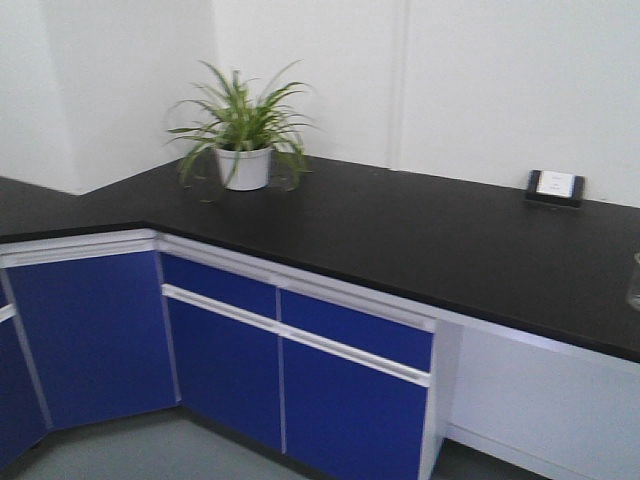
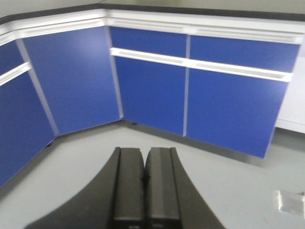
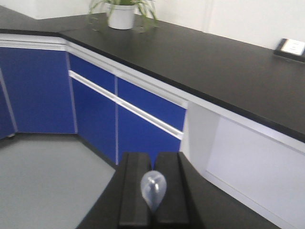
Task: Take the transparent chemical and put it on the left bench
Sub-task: 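Drive the base to the bench with white bins, holding the pipette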
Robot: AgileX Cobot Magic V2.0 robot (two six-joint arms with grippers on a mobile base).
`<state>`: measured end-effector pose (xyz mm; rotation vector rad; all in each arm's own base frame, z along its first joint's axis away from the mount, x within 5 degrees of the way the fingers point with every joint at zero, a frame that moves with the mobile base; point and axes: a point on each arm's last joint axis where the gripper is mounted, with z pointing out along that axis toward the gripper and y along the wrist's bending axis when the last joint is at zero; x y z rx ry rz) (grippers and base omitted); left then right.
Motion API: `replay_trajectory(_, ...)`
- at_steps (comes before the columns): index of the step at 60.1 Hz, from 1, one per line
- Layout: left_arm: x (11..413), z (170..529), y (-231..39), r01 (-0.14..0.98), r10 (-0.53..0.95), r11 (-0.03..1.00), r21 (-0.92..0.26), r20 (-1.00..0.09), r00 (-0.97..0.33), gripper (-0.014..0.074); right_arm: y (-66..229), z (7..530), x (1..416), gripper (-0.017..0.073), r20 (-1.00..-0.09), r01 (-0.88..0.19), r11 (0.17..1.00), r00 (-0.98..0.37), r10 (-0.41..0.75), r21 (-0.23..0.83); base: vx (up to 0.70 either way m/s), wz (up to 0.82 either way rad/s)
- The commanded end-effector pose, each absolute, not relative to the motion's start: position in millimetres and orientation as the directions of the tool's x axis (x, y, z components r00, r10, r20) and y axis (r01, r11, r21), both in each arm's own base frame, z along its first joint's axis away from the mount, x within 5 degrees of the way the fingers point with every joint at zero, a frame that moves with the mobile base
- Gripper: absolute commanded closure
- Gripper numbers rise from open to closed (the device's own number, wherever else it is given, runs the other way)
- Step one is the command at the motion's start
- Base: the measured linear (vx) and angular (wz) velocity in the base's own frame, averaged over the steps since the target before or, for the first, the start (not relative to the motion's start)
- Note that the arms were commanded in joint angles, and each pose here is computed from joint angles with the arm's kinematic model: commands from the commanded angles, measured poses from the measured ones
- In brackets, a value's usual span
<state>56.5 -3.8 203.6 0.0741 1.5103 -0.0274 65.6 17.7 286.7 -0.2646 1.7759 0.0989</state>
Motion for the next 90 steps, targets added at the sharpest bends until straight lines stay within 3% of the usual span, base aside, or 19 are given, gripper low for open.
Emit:
replay_trajectory(1, 55.0, 206.3, -3.6, 0.063, 0.014, 0.998, 0.023, -0.99, 0.141, 0.0597, 16.2, 300.4, 67.4, 0.0561, -0.987, -0.205, 0.975, -0.118, -0.106, -0.08, -0.3, 0.43)
replay_trajectory(48, 55.0, 206.3, -3.6, 0.063, 0.014, 0.998, 0.023, -0.99, 0.141, 0.0597, 16.2, 300.4, 67.4, 0.0561, -0.987, -0.205, 0.975, -0.118, -0.106, -0.08, -0.2, 0.54)
replay_trajectory(90, 55.0, 206.3, -3.6, 0.063, 0.014, 0.998, 0.023, -0.99, 0.141, 0.0597, 16.2, 300.4, 67.4, 0.0561, -0.987, -0.205, 0.975, -0.118, -0.106, -0.08, 0.09, 0.73)
